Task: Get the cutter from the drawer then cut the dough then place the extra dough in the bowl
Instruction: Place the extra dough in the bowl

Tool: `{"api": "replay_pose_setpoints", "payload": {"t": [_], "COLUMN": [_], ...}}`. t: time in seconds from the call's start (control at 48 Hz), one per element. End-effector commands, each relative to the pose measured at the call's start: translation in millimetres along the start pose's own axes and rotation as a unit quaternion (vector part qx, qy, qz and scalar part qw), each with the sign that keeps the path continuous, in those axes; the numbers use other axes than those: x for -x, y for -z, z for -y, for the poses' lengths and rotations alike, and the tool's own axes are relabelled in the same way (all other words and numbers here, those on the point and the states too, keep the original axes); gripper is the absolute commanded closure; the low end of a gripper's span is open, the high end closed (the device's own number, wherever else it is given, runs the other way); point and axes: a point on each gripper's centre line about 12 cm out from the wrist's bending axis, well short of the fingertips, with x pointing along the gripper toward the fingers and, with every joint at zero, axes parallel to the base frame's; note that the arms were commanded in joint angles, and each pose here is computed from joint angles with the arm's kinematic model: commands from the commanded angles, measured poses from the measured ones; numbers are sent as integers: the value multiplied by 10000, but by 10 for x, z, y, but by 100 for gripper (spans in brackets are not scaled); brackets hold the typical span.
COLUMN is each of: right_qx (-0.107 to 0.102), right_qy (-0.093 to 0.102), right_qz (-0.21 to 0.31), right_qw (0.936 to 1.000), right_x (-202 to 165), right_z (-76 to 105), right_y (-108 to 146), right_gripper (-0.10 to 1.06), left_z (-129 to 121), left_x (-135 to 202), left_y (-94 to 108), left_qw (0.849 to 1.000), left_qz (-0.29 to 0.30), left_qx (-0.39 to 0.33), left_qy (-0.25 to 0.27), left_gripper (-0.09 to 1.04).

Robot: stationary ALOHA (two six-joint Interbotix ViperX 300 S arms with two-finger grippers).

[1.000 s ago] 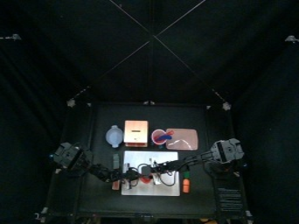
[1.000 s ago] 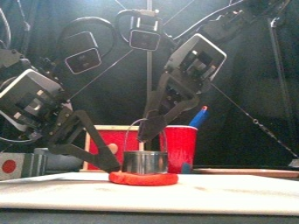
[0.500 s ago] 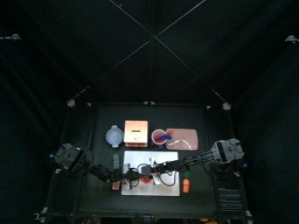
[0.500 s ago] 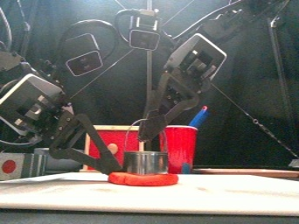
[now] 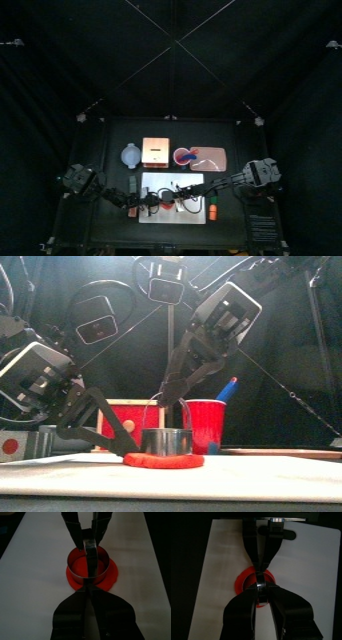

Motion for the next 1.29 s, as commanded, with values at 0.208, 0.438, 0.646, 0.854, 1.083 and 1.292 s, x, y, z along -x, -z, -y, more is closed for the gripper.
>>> {"api": "replay_pose_setpoints", "payload": {"t": [0.208,0.438,0.646,0.854,1.083,1.292], "right_qx": [79,197,36,-243,-203,-420], "right_qy": [96,251,277,174,244,205], "right_qz": [628,675,370,68,-297,-304], "right_qw": [9979,9972,9989,9995,9991,9984], "right_x": [430,864,1036,1113,1032,1009], "right_z": [58,122,171,140,183,184], "right_y": [-357,-337,153,566,851,838], "right_gripper": [50,51,51,51,51,46], "left_z": [7,5,12,-6,-38,-67], "left_x": [-26,-24,-23,18,107,127], "left_y": [-32,-23,-44,-224,-512,-564], "left_qw": [10000,10000,10000,9996,9978,9973], "left_qz": [-26,-48,-20,206,606,689], "left_qx": [45,55,47,165,198,160], "left_qy": [25,25,38,59,177,196], "left_gripper": [39,39,39,39,39,38]}}
